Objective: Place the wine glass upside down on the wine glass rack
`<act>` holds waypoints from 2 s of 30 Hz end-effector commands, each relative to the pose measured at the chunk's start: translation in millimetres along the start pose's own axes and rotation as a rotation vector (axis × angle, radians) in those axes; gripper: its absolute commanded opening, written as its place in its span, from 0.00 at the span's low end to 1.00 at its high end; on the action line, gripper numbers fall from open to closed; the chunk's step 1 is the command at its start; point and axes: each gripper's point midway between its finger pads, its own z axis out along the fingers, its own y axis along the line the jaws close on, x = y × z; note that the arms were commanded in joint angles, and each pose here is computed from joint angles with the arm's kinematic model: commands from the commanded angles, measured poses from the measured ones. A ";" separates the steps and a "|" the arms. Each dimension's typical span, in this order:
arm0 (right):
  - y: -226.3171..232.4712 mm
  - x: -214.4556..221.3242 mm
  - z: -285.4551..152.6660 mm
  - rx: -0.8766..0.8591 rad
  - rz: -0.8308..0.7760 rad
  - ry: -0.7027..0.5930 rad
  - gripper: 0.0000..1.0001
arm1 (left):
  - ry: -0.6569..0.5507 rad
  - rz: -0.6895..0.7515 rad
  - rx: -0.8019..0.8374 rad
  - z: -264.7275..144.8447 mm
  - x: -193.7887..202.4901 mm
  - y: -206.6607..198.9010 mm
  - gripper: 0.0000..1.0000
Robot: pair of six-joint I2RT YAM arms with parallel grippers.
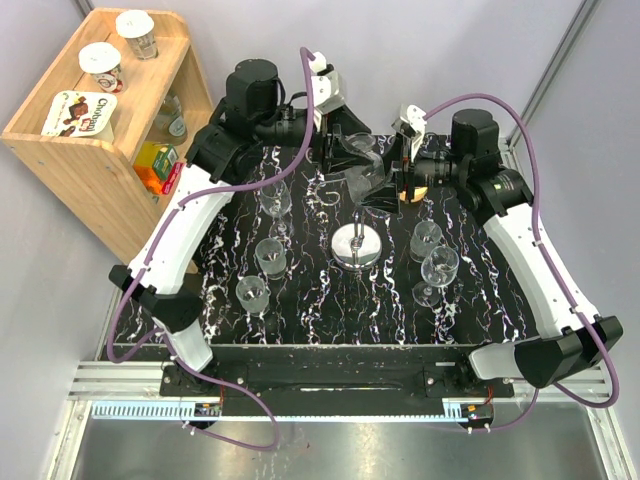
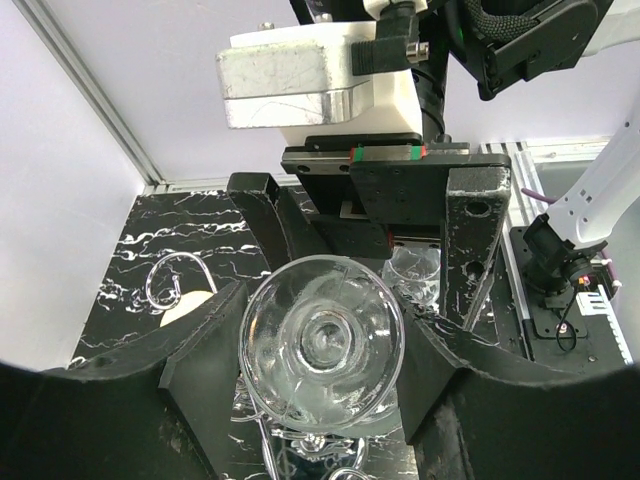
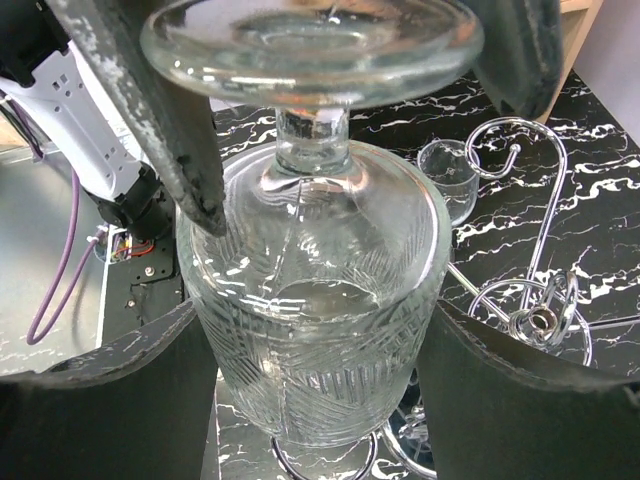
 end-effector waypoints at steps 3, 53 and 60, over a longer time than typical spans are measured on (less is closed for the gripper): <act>-15.0 -9.3 4.4 0.068 -0.029 -0.041 0.15 | -0.032 0.039 0.006 3.2 -19.0 -12.5 0.00; -4.4 -23.7 -75.5 0.486 -0.198 -0.067 0.00 | 0.010 0.103 -0.275 -62.3 -18.6 -17.4 0.99; -24.6 -23.9 -100.8 0.655 -0.214 -0.063 0.00 | 0.055 0.107 -0.292 -68.7 2.8 -17.5 0.99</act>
